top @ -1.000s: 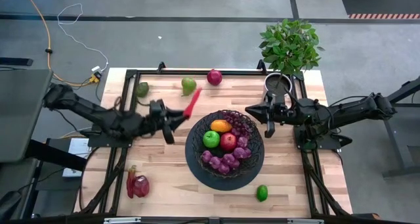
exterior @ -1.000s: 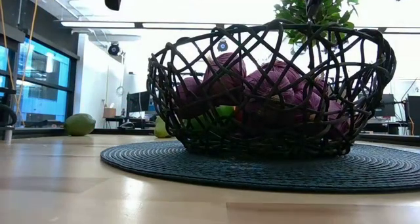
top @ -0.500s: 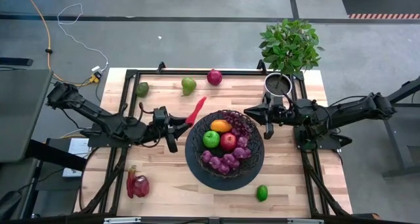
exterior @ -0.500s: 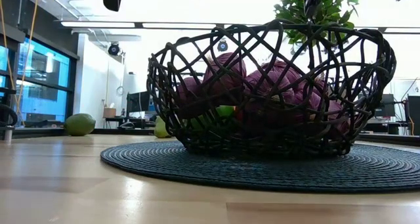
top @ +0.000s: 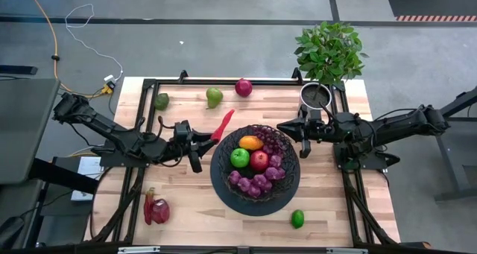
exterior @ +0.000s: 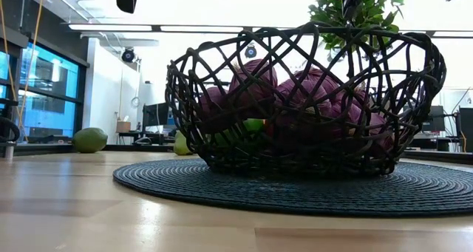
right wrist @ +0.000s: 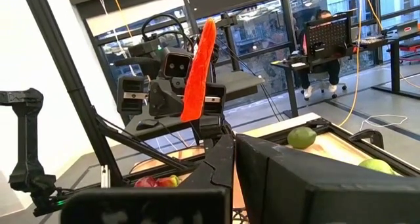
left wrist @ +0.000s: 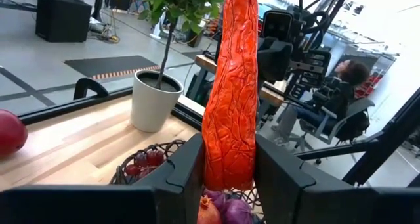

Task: Build produce basket
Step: Put the orange carrot into the basket

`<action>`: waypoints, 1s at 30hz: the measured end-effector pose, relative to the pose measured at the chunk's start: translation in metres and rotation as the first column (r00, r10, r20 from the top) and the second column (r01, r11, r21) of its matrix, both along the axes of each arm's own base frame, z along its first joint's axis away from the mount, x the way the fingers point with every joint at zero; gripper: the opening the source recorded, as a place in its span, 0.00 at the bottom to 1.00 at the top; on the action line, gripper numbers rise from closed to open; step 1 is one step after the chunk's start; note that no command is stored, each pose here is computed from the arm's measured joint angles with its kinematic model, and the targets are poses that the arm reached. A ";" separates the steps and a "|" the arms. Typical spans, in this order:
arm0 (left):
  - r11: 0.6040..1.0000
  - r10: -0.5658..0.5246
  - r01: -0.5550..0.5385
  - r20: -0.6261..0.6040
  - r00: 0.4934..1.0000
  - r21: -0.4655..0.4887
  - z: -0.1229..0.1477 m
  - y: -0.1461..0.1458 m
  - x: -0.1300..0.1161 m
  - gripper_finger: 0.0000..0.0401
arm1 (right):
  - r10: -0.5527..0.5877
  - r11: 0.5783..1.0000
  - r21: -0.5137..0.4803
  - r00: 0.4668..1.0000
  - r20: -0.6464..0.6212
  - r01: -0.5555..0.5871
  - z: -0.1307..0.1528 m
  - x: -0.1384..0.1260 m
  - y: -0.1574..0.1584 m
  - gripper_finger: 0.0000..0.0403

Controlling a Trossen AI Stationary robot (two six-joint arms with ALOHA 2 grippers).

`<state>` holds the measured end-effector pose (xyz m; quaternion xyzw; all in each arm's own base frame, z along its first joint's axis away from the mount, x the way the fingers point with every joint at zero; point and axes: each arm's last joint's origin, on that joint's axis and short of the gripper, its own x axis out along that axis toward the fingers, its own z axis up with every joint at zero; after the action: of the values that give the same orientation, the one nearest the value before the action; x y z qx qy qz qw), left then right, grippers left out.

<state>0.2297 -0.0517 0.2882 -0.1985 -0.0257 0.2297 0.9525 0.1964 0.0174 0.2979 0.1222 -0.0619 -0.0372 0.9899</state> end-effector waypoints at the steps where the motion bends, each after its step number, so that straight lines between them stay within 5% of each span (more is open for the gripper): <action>1: 1.000 0.000 0.000 0.000 1.000 0.000 0.000 0.000 0.000 0.27 | 0.000 1.000 0.000 1.000 0.000 0.000 0.000 0.000 0.000 0.00; 8: 0.999 -0.003 0.003 -0.019 1.000 0.038 0.000 0.000 0.000 0.27 | 0.000 1.000 0.000 1.000 0.000 0.000 0.000 0.000 0.000 0.00; 12: 0.987 -0.061 0.071 -0.074 0.995 0.147 0.010 0.004 0.004 0.27 | 0.000 1.000 0.000 1.000 0.000 0.000 0.000 0.000 0.000 0.00; 15: 0.954 -0.109 0.159 -0.199 0.974 0.256 0.026 0.014 0.009 0.27 | 0.000 1.000 0.000 1.000 0.000 0.000 0.000 0.000 0.000 0.00; 18: 0.899 -0.143 0.293 -0.412 0.900 0.327 0.041 0.030 0.010 0.27 | 0.000 1.000 0.000 1.000 0.000 0.000 0.000 0.000 0.000 0.00; 22: 0.782 -0.141 0.497 -0.671 0.728 0.376 0.054 0.053 0.011 0.28 | 0.000 1.000 0.000 1.000 0.000 0.000 0.000 0.000 0.000 0.00; 26: 0.579 -0.041 0.677 -0.813 0.580 0.454 0.062 0.068 0.020 0.29 | 0.000 1.000 0.000 1.000 -0.003 0.000 0.000 0.000 0.000 0.00; 30: 0.385 0.051 0.794 -0.870 0.491 0.471 0.056 0.074 0.039 0.30 | -0.003 1.000 0.001 1.000 -0.013 0.003 -0.001 0.000 0.000 0.00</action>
<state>0.2685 0.0222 0.3446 0.4172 0.3326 -0.0119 0.8457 0.1965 0.0173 0.2965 0.1225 -0.0558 -0.0396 0.9901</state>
